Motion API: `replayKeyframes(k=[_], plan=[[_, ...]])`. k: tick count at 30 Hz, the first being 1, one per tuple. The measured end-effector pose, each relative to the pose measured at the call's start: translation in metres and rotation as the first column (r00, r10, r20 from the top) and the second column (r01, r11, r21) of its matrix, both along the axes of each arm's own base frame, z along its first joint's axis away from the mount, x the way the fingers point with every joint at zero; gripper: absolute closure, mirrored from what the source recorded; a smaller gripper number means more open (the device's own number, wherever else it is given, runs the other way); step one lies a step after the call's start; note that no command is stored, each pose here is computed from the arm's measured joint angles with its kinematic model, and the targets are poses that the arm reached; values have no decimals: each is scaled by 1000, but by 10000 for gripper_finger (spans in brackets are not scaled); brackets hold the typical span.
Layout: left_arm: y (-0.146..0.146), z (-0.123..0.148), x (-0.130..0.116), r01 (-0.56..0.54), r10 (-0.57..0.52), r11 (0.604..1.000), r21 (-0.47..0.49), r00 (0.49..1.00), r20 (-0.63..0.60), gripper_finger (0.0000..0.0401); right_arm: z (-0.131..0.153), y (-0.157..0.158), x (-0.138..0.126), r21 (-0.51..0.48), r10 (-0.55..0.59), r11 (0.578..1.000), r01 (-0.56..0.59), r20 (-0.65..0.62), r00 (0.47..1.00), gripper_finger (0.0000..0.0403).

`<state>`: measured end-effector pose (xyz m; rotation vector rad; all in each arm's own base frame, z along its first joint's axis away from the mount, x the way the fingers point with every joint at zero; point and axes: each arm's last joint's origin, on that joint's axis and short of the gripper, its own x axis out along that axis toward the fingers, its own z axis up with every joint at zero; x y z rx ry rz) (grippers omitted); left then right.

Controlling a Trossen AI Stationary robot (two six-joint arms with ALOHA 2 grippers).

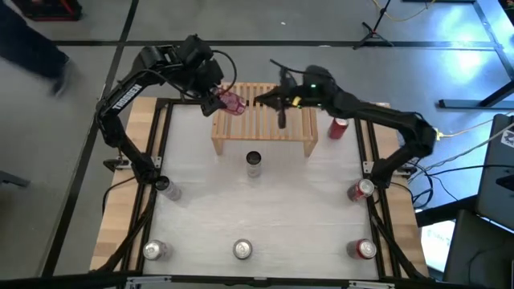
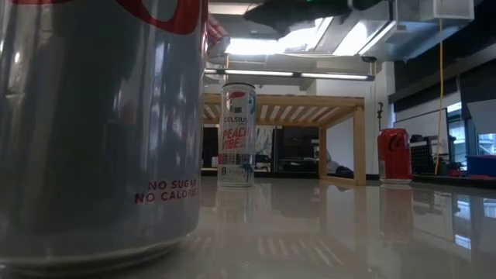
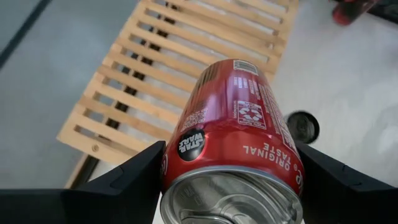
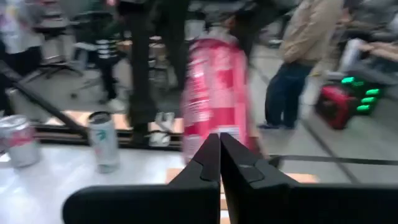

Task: Place canned beverage on shelf
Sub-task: Put the left red soda can on the shelf

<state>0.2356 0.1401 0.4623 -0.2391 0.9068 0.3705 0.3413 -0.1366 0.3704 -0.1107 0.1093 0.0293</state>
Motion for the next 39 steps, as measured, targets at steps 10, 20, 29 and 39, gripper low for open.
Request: replayKeyframes(k=[10,20,29,39], plan=[[0,2,1,14,-14,1000,19,1000,15,130,-14,-4,32,9,-26,1000,27,-23,999,403],[0,5,-1,0,-2,999,48,999,41,130,-32,-5,44,26,-22,999,24,-71,997,403],[2,8,2,-21,15,996,86,998,66,130,-37,-5,48,24,-24,999,26,-69,997,403],[5,8,2,-109,102,986,130,993,59,130,-42,-2,50,71,-13,997,20,-90,996,403]])
